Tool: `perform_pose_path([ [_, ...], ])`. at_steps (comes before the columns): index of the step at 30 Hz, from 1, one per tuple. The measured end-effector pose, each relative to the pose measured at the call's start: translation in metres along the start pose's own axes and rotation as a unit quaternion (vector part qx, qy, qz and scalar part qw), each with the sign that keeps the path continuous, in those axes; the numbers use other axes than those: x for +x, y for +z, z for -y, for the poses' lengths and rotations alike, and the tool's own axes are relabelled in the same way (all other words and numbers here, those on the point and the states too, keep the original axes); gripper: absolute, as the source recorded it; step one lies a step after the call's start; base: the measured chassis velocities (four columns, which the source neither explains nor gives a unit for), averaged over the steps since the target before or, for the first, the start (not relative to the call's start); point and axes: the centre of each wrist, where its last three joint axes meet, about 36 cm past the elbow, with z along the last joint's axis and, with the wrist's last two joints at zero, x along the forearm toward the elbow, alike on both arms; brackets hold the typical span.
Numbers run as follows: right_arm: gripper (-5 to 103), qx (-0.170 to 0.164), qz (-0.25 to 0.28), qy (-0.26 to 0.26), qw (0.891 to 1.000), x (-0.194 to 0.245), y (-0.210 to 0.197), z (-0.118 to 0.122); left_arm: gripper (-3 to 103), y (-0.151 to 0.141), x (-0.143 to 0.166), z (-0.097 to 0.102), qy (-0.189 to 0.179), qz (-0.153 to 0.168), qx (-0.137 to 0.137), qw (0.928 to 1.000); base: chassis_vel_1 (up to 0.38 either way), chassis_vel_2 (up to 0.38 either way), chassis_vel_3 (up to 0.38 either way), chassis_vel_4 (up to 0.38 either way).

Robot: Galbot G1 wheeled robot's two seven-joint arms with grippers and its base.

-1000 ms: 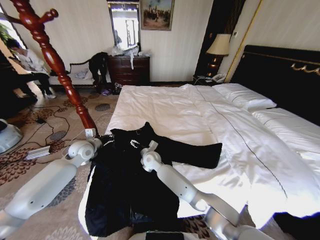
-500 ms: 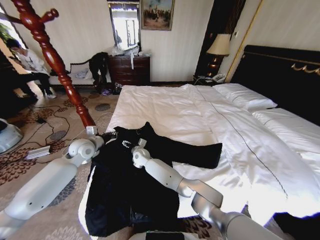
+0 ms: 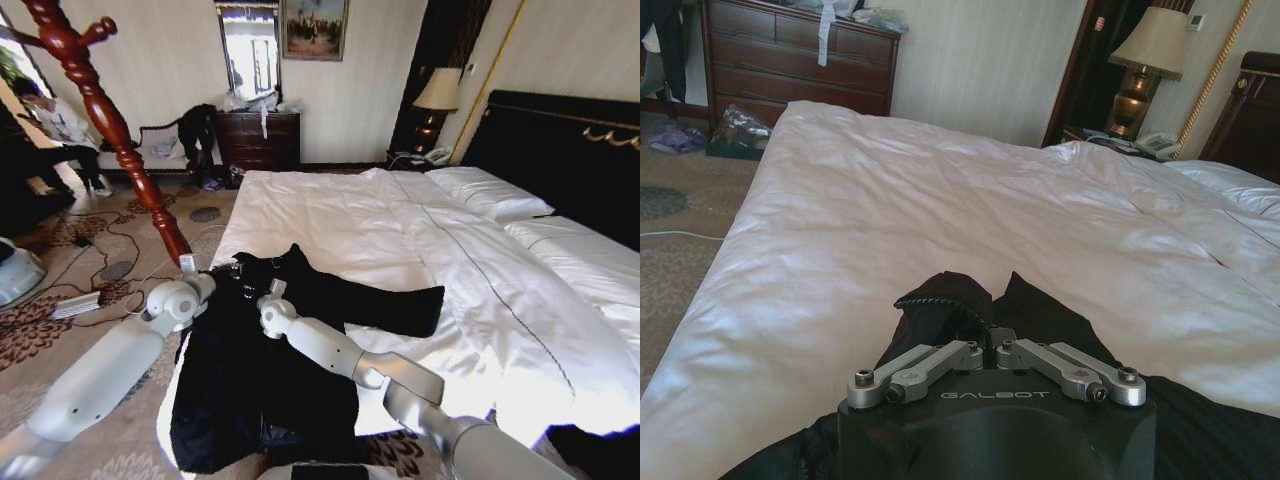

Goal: Pick up the clothes from the bed and hang them on the clothes hanger.

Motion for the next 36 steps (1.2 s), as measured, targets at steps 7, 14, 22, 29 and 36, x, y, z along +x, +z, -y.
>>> perform_pose_path([
  [7, 100, -0.003, -0.006, -0.005, 1.0, 0.006, 0.011, -0.004, 1, -0.002, -0.002, -0.007, -0.01, 0.002, 0.004, 0.9999, 0.0, 0.0, 0.0, 0.0],
  [14, 100, -0.005, -0.024, -0.017, 1.0, 0.044, 0.006, -0.056, 1, -0.003, -0.011, -0.015, -0.017, 0.009, 0.015, 0.9997, 0.0, 0.0, 0.0, 0.0],
  [22, 100, -0.004, -0.008, 0.007, 1.0, 0.086, -0.01, -0.004, 1, -0.003, -0.025, -0.011, -0.009, 0.013, 0.036, 0.9992, 0.0, 0.0, 0.0, 0.0],
  [29, 100, -0.014, 0.025, -0.021, 0.999, 0.146, -0.032, 0.026, 1, 0.009, -0.037, -0.003, -0.013, 0.011, 0.066, 0.9977, 0.0, 0.0, 0.0, 0.0],
  [36, 100, 0.007, 0.082, 0.0, 0.997, 0.167, -0.031, 0.06, 1, 0.022, -0.065, 0.019, 0.0, 0.01, 0.109, 0.994, 0.0, 0.0, 0.0, 0.0],
])
